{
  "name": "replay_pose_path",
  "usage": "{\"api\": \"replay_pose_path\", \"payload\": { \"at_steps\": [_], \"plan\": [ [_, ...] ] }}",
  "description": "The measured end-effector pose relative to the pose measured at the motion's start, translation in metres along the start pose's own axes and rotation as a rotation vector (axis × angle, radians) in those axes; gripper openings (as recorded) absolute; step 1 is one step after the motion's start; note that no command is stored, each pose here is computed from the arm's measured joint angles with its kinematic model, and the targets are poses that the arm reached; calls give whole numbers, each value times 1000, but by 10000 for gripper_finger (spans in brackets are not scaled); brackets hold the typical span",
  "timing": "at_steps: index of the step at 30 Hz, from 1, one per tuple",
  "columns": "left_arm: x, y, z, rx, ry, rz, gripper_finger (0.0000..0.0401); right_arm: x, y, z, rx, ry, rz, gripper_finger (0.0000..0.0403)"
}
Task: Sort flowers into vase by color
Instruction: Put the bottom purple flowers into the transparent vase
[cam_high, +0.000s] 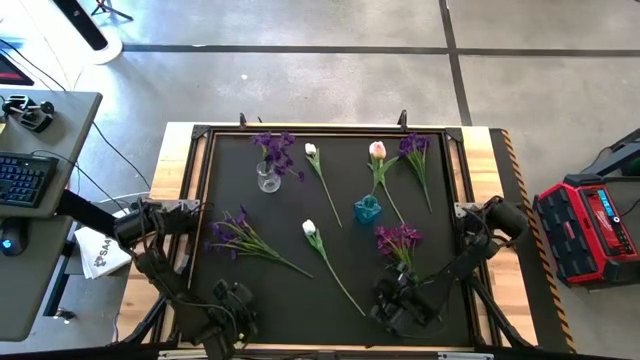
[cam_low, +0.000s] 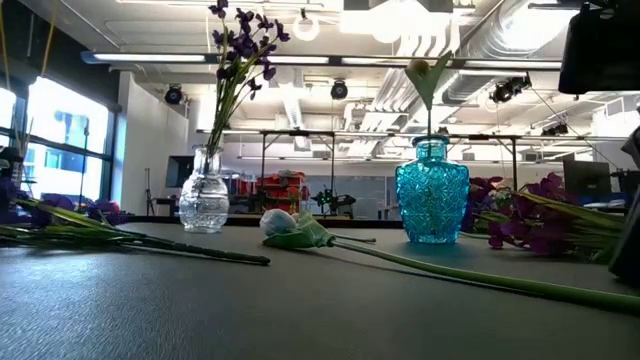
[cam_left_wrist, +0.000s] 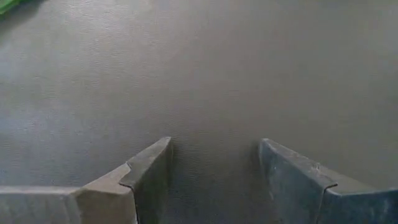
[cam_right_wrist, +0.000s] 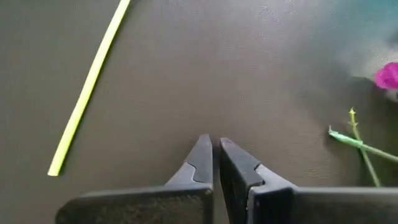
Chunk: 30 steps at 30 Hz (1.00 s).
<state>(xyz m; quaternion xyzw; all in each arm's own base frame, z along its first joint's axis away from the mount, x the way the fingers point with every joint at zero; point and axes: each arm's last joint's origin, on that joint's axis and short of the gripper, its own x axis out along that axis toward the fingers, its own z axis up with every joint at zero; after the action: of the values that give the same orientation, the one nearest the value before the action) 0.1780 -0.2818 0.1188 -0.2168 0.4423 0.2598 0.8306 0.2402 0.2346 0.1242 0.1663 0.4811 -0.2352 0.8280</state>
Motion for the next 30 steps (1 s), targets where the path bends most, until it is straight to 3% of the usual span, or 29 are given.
{"api": "replay_pose_path", "payload": {
  "at_steps": [4,8,13,17,24,30],
  "plan": [
    [-16,-7,-8,-59,33,-27,227,-4,7,-7,27,25,67,0],
    [-35,-15,-15,-46,89,-55,227,-8,15,-14,53,42,144,0],
    [-41,-11,-12,-37,0,-16,227,-11,20,-16,20,42,191,0],
    [-32,-7,7,-142,-77,60,227,-22,29,-9,-60,7,222,0],
    [2,-5,50,-375,-17,203,227,-45,40,9,-206,-234,197,0],
    [27,1,87,-459,-26,273,227,-45,40,13,-265,-319,152,0]
  ]
}}
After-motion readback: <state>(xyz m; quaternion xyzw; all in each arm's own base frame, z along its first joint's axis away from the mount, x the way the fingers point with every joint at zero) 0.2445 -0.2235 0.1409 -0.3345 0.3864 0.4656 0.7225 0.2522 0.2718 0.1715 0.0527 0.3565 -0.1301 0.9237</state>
